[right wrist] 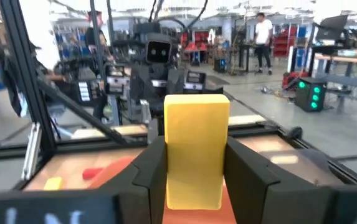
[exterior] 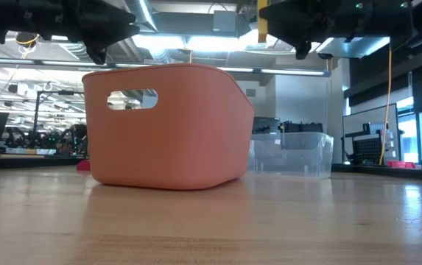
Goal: Sort & place blocks by color
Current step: Put the right yellow block into the orange bin
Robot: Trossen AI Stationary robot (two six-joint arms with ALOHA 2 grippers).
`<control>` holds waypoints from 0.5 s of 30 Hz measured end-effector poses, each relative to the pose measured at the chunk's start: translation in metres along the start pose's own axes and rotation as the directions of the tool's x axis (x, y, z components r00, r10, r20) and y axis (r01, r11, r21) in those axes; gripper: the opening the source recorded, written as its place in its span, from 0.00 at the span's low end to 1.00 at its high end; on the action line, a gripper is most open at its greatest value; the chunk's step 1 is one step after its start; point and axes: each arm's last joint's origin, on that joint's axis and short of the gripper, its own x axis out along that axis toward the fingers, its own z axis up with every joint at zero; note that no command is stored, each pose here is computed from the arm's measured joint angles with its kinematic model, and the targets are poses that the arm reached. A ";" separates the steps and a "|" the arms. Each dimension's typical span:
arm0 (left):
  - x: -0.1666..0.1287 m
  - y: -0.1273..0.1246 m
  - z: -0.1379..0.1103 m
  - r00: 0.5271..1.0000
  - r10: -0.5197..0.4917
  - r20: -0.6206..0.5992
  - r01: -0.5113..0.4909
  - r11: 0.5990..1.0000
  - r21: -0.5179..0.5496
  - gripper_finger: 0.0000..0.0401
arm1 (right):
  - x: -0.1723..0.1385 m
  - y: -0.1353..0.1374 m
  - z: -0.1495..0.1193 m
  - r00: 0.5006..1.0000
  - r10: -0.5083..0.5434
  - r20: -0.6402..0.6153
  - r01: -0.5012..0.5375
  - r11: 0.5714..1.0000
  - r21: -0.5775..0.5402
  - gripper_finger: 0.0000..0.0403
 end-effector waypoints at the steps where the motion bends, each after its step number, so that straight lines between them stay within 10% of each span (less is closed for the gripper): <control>1: 0.000 0.000 0.000 1.000 0.001 0.002 -0.001 1.000 0.000 0.26 | 0.003 0.001 -0.003 1.000 0.008 0.009 -0.008 1.000 0.002 0.31; 11: 0.000 0.000 0.002 1.000 0.002 0.018 -0.003 1.000 0.015 0.26 | 0.078 0.017 -0.029 0.989 0.047 -0.141 -0.056 0.997 -0.061 0.31; 15: 0.000 0.000 0.001 1.000 0.002 0.015 -0.002 1.000 -0.005 0.26 | 0.096 0.015 -0.044 0.954 -0.094 -0.285 0.049 0.986 -0.160 0.31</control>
